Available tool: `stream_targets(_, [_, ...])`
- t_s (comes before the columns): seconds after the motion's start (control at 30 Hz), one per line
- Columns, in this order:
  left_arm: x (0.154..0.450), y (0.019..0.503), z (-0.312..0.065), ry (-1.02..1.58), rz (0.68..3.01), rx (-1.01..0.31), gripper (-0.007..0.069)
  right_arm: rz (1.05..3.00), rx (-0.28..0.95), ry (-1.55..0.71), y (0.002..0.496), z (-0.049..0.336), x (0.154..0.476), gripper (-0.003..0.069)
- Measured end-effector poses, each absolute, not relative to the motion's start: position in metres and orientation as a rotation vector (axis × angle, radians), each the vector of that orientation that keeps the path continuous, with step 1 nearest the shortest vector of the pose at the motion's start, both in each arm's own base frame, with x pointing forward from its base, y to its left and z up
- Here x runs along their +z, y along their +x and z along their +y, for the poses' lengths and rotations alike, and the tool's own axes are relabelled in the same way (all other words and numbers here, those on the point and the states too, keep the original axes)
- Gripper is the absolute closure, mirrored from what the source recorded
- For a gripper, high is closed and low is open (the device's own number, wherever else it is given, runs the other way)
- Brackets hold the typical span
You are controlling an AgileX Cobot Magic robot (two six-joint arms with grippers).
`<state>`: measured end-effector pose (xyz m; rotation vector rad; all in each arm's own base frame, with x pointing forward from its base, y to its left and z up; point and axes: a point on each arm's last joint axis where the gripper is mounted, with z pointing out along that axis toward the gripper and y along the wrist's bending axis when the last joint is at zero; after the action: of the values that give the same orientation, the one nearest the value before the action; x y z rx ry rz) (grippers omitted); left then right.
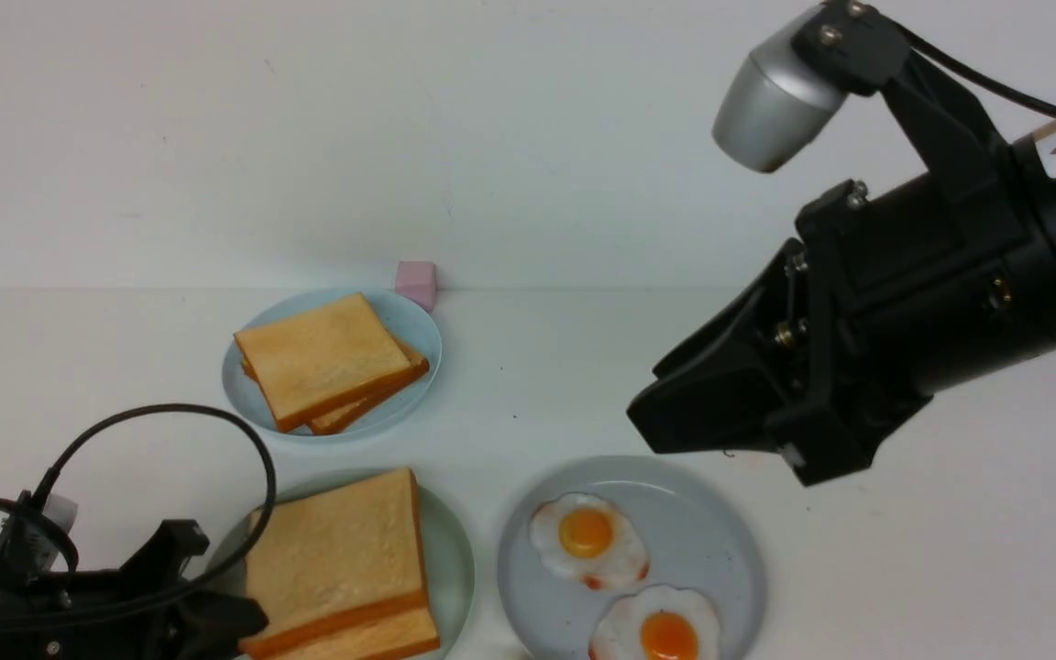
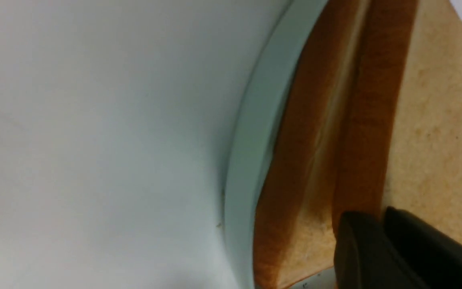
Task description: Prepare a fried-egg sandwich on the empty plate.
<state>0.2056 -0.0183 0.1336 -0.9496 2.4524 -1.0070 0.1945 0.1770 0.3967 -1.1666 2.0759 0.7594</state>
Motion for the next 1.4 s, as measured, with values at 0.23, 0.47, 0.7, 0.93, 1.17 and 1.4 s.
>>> stream_targets(0.23, [0.134, 0.206, -0.019, -0.959, 2.444, -1.024, 0.0315, 2.076, 0.759, -1.167, 0.195, 0.177, 0.397, 0.0379])
stream_targets(0.47, [0.136, 0.206, -0.019, -0.952, 2.435, -1.022, 0.0166, 2.07, 0.747, -1.161, 0.196, 0.177, 0.397, 0.0379])
stream_targets(0.7, [0.167, 0.204, -0.011, -0.855, 2.331, -0.873, 0.0139, 2.005, 0.717, -1.075, 0.204, 0.178, 0.402, 0.0406])
stream_targets(0.93, [0.223, 0.205, -0.023, -0.551, 2.295, -1.008, 0.0197, 1.96, 0.705, -1.014, 0.209, 0.179, 0.407, 0.0516])
stream_targets(1.17, [0.254, 0.189, -0.036, -0.286, 2.299, -1.113, 0.0589, 1.953, 0.742, -0.988, 0.208, 0.18, 0.409, 0.0645])
stream_targets(1.4, [0.265, 0.164, -0.034, -0.194, 2.339, -0.932, 0.0638, 1.985, 0.785, -0.873, 0.211, 0.18, 0.41, 0.067])
